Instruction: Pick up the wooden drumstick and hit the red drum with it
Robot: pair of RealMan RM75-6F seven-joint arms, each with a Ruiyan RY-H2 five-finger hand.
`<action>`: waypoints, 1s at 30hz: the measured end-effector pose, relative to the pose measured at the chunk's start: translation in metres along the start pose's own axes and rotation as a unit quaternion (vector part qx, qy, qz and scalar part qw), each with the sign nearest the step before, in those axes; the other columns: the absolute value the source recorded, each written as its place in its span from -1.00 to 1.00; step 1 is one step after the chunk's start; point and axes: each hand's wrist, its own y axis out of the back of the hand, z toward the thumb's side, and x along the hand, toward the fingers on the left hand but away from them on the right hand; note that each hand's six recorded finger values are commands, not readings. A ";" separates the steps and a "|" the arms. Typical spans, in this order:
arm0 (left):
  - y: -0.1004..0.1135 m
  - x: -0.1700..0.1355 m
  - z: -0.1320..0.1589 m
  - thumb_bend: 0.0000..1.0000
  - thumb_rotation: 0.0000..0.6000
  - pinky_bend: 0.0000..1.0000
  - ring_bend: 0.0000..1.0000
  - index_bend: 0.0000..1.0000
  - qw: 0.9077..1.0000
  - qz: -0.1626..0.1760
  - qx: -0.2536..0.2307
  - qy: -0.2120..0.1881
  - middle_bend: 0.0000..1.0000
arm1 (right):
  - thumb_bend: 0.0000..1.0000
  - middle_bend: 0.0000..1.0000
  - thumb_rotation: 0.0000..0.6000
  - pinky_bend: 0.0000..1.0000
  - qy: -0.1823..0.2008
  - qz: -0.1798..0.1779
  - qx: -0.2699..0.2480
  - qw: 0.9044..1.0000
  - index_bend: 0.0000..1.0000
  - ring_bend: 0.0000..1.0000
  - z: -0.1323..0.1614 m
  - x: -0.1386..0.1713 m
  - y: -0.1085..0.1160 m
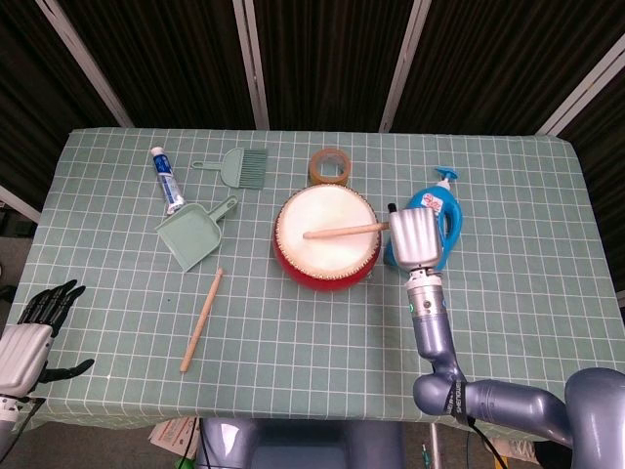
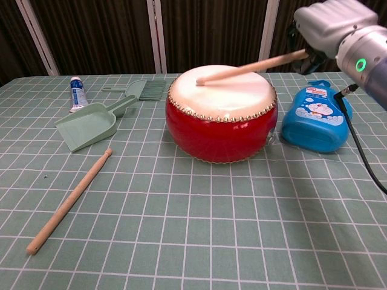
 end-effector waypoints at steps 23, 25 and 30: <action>-0.001 0.000 0.001 -1.00 1.00 -0.97 -1.00 -1.00 1.000 -0.003 -0.004 0.000 -1.00 | 0.56 1.00 1.00 0.91 -0.154 0.080 -0.486 0.857 1.00 1.00 -0.023 0.008 0.012; -0.001 0.001 0.000 -1.00 1.00 -0.97 -1.00 -1.00 1.000 -0.003 -0.005 0.001 -1.00 | 0.56 1.00 1.00 0.91 -0.147 0.078 -0.470 0.867 1.00 1.00 -0.022 0.007 0.011; 0.000 0.002 0.001 -1.00 1.00 -0.97 -1.00 -1.00 1.000 -0.001 -0.007 0.002 -1.00 | 0.56 1.00 1.00 0.91 -0.109 0.058 -0.359 0.925 1.00 1.00 -0.020 0.005 0.002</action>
